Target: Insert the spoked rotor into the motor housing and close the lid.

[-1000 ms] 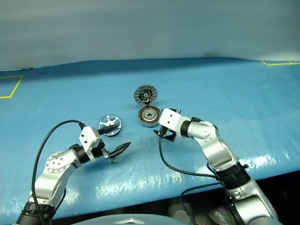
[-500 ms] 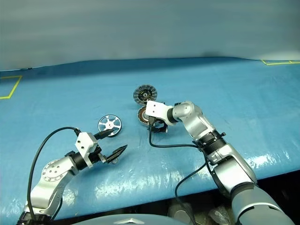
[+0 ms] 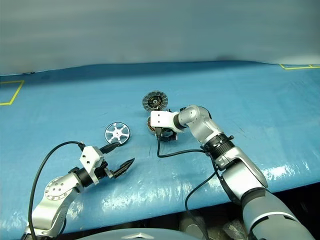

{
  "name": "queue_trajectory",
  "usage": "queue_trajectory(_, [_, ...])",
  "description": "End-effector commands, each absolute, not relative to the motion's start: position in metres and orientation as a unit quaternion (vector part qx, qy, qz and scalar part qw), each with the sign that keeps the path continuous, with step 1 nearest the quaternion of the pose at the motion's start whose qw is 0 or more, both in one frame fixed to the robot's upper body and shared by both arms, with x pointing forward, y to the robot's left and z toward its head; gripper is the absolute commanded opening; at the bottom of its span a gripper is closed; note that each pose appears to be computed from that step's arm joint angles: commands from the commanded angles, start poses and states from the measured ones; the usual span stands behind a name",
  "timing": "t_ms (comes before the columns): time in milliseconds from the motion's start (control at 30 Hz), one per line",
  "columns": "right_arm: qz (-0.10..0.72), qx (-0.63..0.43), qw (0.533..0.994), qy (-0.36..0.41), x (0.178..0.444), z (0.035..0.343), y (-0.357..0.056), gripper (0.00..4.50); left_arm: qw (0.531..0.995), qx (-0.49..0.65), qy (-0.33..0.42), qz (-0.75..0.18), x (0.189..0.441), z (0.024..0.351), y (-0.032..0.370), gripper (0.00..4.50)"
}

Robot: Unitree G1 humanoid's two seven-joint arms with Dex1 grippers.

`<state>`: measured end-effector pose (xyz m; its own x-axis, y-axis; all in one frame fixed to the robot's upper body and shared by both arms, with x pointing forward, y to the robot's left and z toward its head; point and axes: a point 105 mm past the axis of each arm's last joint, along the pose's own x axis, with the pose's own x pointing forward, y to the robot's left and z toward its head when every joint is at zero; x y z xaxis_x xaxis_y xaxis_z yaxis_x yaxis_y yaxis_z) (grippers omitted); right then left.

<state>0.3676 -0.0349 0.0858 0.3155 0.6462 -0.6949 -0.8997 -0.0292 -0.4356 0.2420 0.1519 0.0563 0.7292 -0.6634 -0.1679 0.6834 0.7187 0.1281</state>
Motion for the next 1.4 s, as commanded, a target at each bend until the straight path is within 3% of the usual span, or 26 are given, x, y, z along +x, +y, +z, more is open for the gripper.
queue_trajectory(33, [0.575,-0.454,0.667,0.133,0.366,0.093,-0.034,4.49,0.923,0.100,0.023,-0.370,0.241,0.070,0.146,4.50])
queue_trajectory(400, [0.571,-0.434,0.690,0.096,0.362,0.117,-0.044,4.49,0.920,0.101,0.035,-0.377,0.238,0.067,0.145,4.50])
queue_trajectory(967, [0.560,-0.432,0.690,0.153,0.369,0.085,-0.046,4.49,0.918,0.105,0.041,-0.381,0.240,0.064,0.141,4.50])
queue_trajectory(1200, [0.566,-0.467,0.658,0.171,0.364,0.073,-0.050,2.36,0.919,0.101,0.045,-0.378,0.239,0.060,0.141,4.50])
queue_trajectory(1300, [0.564,-0.486,0.644,0.176,0.358,0.072,-0.054,2.36,0.919,0.098,0.045,-0.379,0.238,0.059,0.140,4.50])
queue_trajectory(1400, [0.552,-0.439,0.685,0.179,0.351,0.081,-0.049,2.36,0.919,0.093,0.045,-0.380,0.237,0.059,0.138,4.50])
